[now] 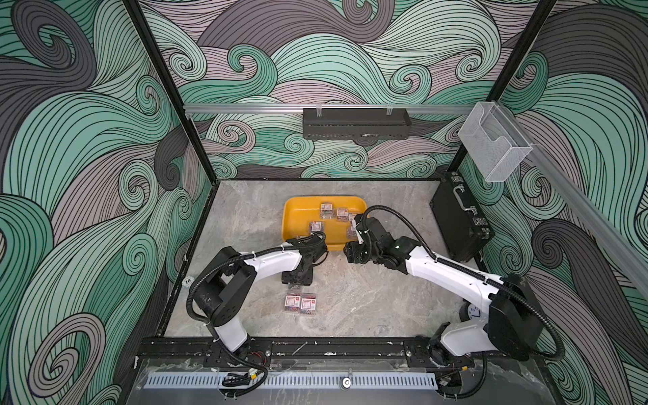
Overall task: Take the paper clips out of the storage box
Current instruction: Place the boxed paper clips at the center of the board, then adjust the boxed paper clips in the storage box.
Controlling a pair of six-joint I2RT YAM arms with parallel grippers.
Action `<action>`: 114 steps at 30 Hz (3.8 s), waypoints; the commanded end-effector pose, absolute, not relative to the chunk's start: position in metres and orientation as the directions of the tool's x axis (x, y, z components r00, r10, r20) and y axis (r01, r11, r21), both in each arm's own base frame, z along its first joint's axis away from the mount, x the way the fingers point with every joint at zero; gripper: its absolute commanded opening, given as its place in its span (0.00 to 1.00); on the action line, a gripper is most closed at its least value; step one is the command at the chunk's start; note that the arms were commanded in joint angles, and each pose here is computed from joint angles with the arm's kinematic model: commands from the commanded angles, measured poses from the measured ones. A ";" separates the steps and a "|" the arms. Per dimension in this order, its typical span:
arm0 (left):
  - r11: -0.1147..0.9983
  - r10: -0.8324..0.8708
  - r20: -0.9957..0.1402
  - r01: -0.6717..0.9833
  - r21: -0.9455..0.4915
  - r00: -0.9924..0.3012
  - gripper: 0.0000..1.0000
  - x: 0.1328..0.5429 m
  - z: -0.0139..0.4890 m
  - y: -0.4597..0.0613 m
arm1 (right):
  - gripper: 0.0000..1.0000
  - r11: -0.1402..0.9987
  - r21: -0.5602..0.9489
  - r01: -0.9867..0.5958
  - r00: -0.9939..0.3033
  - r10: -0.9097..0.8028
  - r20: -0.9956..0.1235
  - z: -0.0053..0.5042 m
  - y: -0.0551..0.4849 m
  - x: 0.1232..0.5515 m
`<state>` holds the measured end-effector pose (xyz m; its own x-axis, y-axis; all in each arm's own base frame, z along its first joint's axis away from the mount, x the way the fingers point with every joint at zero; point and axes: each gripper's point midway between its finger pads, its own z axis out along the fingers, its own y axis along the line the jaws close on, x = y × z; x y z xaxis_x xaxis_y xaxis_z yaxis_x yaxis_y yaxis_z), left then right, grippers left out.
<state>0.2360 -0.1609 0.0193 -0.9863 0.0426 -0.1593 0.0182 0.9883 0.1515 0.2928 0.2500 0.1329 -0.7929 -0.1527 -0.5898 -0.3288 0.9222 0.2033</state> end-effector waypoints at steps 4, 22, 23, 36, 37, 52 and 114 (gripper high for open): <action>0.988 0.048 -0.197 0.017 0.155 -0.979 0.64 0.242 0.033 -0.163 | 0.70 0.929 0.193 -0.315 -0.793 -0.146 -0.592 0.136 0.242 0.291; 0.990 0.068 -0.384 0.013 0.144 -0.921 0.69 0.274 0.096 -0.161 | 0.71 0.932 0.179 -0.317 -0.783 -0.151 -0.604 0.140 0.238 0.290; 0.989 0.071 -0.401 0.013 0.144 -0.913 0.69 0.278 0.104 -0.161 | 0.71 0.932 0.176 -0.317 -0.782 -0.152 -0.605 0.141 0.237 0.290; 0.997 0.066 -0.643 0.021 0.077 -0.763 0.70 0.303 0.185 -0.150 | 0.71 0.937 0.140 -0.319 -0.773 -0.171 -0.611 0.143 0.231 0.290; 0.998 0.056 -0.655 0.021 0.061 -0.753 0.70 0.301 0.187 -0.149 | 0.71 0.938 0.136 -0.319 -0.773 -0.175 -0.609 0.142 0.231 0.291; 0.999 0.030 -0.675 0.036 0.005 -0.737 0.70 0.289 0.186 -0.146 | 0.68 0.911 0.112 -0.397 -0.761 -0.259 -0.595 0.141 0.261 0.311; 0.999 0.039 -0.697 0.002 0.054 -0.716 0.70 0.267 0.204 -0.114 | 0.71 0.735 -0.067 -0.674 -0.646 -0.632 -0.429 0.030 0.378 0.467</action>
